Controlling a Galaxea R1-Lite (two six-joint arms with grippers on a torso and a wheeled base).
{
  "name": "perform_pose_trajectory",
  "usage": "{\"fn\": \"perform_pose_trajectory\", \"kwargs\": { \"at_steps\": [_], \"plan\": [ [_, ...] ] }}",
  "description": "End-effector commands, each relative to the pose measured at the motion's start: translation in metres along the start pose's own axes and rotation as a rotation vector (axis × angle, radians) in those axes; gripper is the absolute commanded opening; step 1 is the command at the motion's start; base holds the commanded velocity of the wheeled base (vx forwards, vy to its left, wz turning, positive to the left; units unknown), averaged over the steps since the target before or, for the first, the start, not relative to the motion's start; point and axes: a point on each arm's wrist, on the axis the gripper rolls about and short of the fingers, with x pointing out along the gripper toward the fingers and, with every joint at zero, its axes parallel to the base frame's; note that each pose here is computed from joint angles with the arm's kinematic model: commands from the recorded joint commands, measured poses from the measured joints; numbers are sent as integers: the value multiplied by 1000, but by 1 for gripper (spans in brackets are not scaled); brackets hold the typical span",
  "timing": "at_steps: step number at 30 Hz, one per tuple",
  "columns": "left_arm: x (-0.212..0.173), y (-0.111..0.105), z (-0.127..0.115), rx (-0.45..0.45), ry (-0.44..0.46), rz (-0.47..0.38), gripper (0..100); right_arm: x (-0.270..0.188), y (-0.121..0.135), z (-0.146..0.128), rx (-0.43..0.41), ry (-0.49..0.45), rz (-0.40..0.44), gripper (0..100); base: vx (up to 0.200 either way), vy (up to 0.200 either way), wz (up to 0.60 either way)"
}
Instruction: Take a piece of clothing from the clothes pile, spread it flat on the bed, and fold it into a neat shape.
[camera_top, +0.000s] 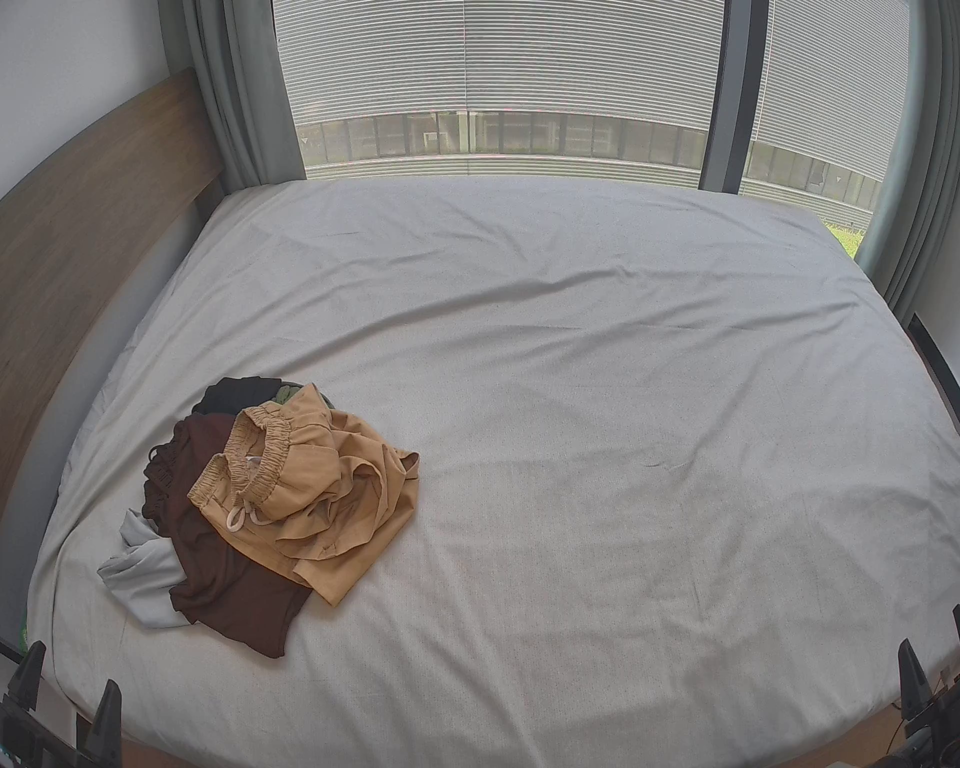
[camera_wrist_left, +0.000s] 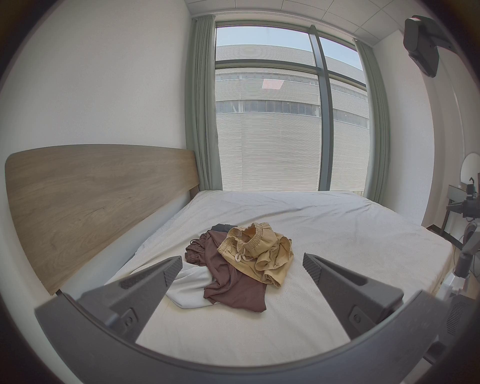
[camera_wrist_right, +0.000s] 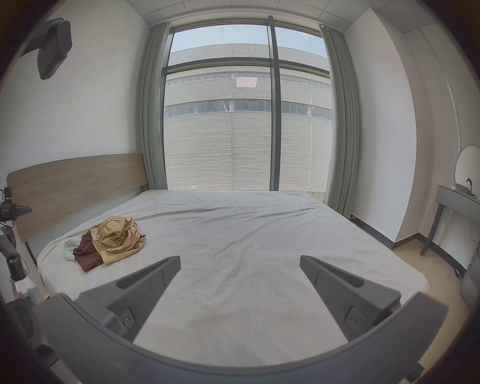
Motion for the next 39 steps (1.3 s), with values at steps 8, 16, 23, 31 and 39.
{"fn": "perform_pose_trajectory", "kwargs": {
  "at_steps": [8,16,23,31,39],
  "plan": [
    [0,0,-5,-10,1,1,100,1,0,-5,-1,12,2,100,0,0,0],
    [0,0,-5,-7,-2,-4,100,1,0,-5,-1,12,2,100,0,0,0],
    [-1,0,-1,-11,-28,-1,100,1,0,-5,-1,12,0,100,0,0,0],
    [5,0,51,-22,-92,-26,100,1,0,-5,0,12,3,100,0,0,0],
    [24,0,73,-145,8,-106,100,1,0,-5,3,12,10,100,0,0,0]
  ]
}}
